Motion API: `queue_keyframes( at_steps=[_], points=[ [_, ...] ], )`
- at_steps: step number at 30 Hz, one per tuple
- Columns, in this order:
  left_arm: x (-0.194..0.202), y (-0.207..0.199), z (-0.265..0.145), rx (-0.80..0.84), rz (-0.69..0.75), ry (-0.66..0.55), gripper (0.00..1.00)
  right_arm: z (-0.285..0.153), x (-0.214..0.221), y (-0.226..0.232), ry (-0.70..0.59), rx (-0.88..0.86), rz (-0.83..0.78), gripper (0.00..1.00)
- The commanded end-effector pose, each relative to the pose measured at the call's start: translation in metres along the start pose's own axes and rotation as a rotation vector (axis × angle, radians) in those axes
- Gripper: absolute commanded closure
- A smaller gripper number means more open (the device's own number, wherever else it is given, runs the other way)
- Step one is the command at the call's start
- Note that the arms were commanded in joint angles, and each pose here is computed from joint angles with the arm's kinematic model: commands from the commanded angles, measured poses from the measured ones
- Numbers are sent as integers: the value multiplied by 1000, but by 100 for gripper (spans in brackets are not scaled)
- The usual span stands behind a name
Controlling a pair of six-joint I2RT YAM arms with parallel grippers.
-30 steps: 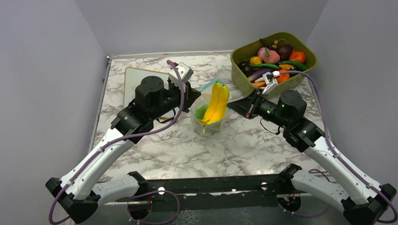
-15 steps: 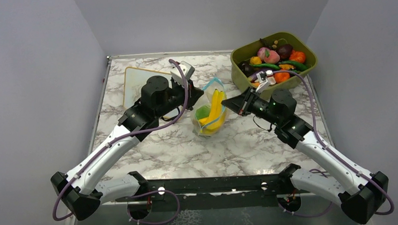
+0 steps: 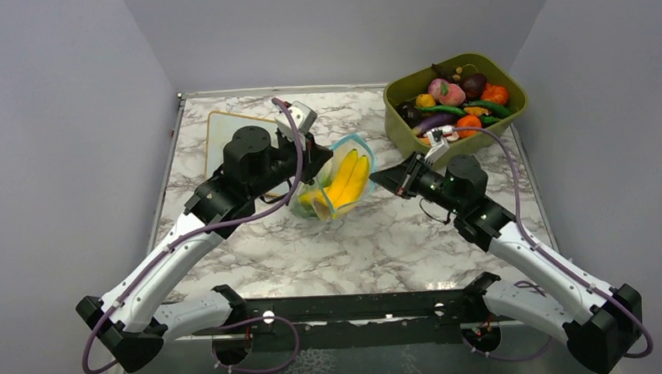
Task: Place the food in the zip-top bag and seal the zipper
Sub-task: Adjust the zipper food storage bag at the center of the board.
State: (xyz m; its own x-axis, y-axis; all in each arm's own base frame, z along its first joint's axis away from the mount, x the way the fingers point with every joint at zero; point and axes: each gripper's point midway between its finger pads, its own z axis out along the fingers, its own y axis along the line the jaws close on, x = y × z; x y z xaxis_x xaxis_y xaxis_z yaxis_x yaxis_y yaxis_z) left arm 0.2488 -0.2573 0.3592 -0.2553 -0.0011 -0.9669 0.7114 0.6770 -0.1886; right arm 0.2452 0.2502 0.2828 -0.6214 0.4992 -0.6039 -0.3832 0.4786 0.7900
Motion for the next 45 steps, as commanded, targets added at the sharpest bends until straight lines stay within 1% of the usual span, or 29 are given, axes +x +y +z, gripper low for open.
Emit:
queue_keyframes(
  at_steps=[1,7,10,11,15,19,23,27,31,35,41,45],
  points=[
    [-6,-23,-1,136,27,-17,100,2,26,9,121,-99,22,99],
    [32,-18,3,140,10,66,100,-3,48,-15,190,-56,-54,98],
    [45,-19,5,152,-7,73,100,-4,57,-32,220,12,-67,94],
    [48,-19,5,156,-10,74,100,-4,58,-37,226,31,-70,91],
    [55,-19,7,160,-15,90,100,-6,55,-46,226,88,-114,73],
    [56,-20,6,168,-16,83,100,-11,32,-48,160,174,-173,58],
    [55,-21,4,178,-4,71,100,-15,6,-36,107,189,-293,51],
    [55,-23,3,196,40,56,100,-18,-21,-32,78,260,-405,46],
    [58,-21,3,212,114,52,100,-16,-48,-29,61,333,-515,44],
    [66,-19,6,218,162,67,100,-12,-82,-31,-7,434,-620,44],
    [82,-21,7,261,209,38,100,-2,-132,-63,-93,706,-754,44],
    [90,-16,8,248,218,33,100,7,-155,-92,-103,824,-789,45]
  ],
)
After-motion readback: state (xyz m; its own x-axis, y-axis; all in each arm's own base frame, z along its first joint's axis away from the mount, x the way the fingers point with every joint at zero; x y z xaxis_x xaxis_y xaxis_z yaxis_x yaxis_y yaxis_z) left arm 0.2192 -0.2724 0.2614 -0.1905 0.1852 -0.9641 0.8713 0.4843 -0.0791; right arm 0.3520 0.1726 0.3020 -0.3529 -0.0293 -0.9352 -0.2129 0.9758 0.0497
